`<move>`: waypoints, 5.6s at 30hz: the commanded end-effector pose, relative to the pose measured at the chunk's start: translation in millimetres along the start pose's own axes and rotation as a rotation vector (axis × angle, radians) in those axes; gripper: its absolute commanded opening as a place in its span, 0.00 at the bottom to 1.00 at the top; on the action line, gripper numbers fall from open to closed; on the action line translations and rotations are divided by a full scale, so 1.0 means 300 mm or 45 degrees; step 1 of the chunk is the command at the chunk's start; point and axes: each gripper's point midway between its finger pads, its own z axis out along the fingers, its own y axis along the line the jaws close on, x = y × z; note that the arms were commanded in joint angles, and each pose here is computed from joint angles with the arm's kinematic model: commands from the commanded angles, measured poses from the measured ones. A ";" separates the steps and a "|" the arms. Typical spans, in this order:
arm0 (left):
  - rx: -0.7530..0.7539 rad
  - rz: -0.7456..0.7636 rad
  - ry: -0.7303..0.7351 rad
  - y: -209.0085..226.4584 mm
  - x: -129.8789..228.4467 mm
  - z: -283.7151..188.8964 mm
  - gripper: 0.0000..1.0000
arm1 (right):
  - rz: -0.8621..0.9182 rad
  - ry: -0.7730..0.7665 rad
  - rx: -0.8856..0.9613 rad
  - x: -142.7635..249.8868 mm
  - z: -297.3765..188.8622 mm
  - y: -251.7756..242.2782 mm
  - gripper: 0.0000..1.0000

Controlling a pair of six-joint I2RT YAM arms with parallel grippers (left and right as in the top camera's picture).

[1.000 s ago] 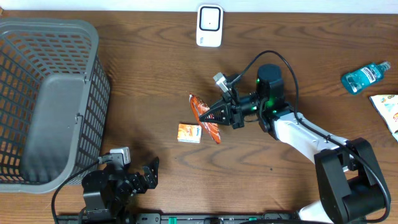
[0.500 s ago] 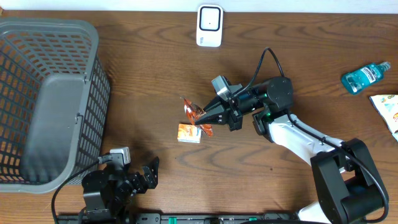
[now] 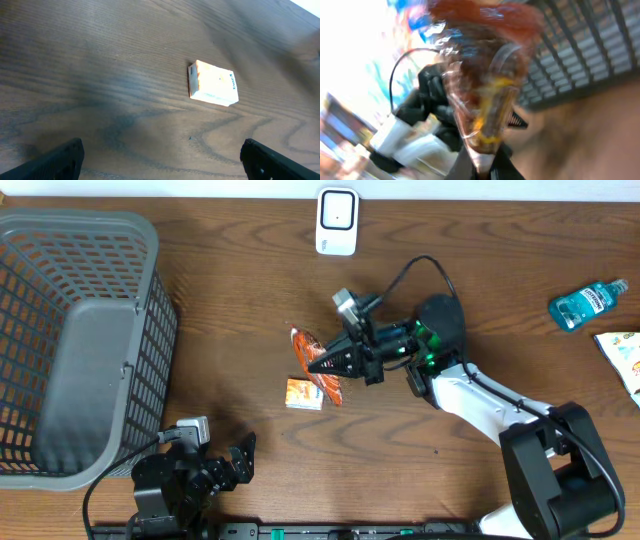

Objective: Scan the item barcode

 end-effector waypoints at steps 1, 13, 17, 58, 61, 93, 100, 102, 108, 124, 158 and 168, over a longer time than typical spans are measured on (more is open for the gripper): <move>0.010 -0.017 0.003 -0.003 0.004 -0.001 1.00 | 0.259 -0.005 0.058 0.043 0.003 -0.059 0.01; 0.010 -0.017 0.003 -0.003 0.004 -0.001 1.00 | 0.830 0.108 1.181 0.458 -0.239 -0.470 0.01; 0.010 -0.017 0.003 -0.003 0.004 -0.001 1.00 | 0.824 0.108 1.321 0.473 -0.290 -0.502 0.08; 0.010 -0.017 0.003 -0.003 0.004 -0.001 1.00 | 0.010 0.618 2.334 0.456 -0.317 -0.508 0.99; 0.010 -0.017 0.003 -0.003 0.004 -0.001 1.00 | -0.048 0.663 2.411 0.470 -0.332 -0.518 0.95; 0.010 -0.017 0.003 -0.003 0.004 -0.001 1.00 | 0.747 0.838 1.086 0.561 -0.054 -0.379 0.01; 0.010 -0.017 0.003 -0.003 0.004 -0.001 1.00 | 0.774 0.548 0.353 0.422 0.045 -0.190 0.01; 0.010 -0.017 0.003 -0.003 0.004 -0.001 1.00 | 0.773 0.459 0.202 0.376 0.064 -0.142 0.01; 0.010 -0.017 0.003 -0.003 0.004 -0.001 1.00 | 0.789 0.279 -0.087 0.266 0.092 -0.045 0.01; 0.011 -0.017 0.003 -0.004 0.004 -0.001 1.00 | 0.734 0.249 -0.131 0.249 0.093 -0.032 0.01; 0.010 -0.017 0.003 -0.003 0.004 -0.001 1.00 | -0.293 0.197 0.681 -0.006 0.063 -0.502 0.01; 0.011 -0.017 0.003 -0.004 0.004 -0.001 1.00 | -0.716 0.172 1.220 -0.189 -0.084 -0.655 0.01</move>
